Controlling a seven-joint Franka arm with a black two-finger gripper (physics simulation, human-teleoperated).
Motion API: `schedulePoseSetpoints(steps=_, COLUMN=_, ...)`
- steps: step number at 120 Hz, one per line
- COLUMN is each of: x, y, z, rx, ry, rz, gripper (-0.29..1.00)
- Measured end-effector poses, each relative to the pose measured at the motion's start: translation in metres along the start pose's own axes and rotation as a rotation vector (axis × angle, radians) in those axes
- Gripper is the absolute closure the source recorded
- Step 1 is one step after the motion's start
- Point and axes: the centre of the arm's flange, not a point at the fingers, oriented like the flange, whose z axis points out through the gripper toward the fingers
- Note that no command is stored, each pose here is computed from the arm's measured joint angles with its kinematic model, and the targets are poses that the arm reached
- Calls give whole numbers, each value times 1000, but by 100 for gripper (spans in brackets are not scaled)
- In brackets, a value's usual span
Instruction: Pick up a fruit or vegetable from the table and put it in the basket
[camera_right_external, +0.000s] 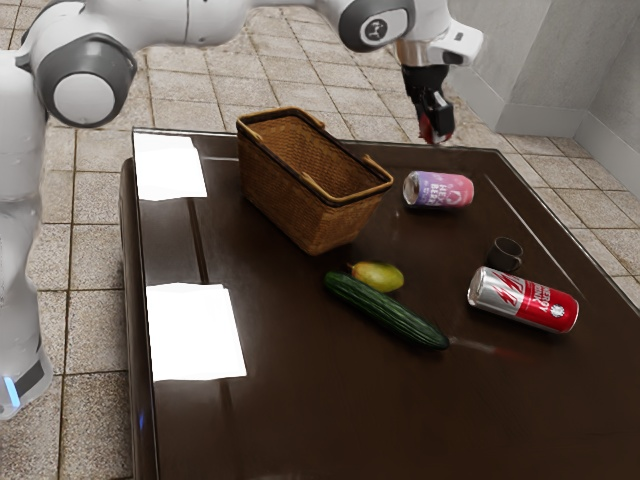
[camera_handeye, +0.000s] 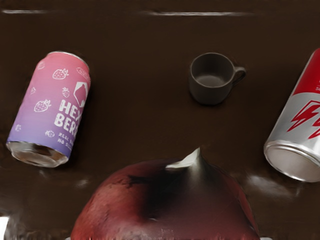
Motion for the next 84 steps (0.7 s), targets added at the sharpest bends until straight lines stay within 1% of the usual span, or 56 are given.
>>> schedulePoseSetpoints(steps=14, x=-46, y=-69, z=-28, rx=48, ry=-77, rz=-77, gripper=33)
schedulePoseSetpoints(steps=23, x=-74, y=-121, z=-34, rx=97, ry=-139, rz=-144, gripper=32)
schedulePoseSetpoints(steps=43, x=-121, y=-236, z=-18, rx=197, ry=-261, rz=-321, gripper=32)
schedulePoseSetpoints(steps=51, x=-140, y=-277, z=-10, rx=226, ry=-299, rz=-389, gripper=32)
schedulePoseSetpoints(steps=57, x=-148, y=-293, z=-5, rx=236, ry=-320, rz=-417, gripper=32)
schedulePoseSetpoints(steps=62, x=-144, y=-288, z=-3, rx=233, ry=-324, rz=-407, gripper=33)
schedulePoseSetpoints(steps=68, x=-121, y=-255, z=-2, rx=217, ry=-308, rz=-347, gripper=32)
schedulePoseSetpoints(steps=72, x=-101, y=-216, z=2, rx=196, ry=-299, rz=-279, gripper=32)
schedulePoseSetpoints(steps=80, x=-69, y=-117, z=14, rx=141, ry=-296, rz=-118, gripper=32)
schedulePoseSetpoints(steps=84, x=-58, y=-84, z=21, rx=125, ry=-297, rz=-70, gripper=33)
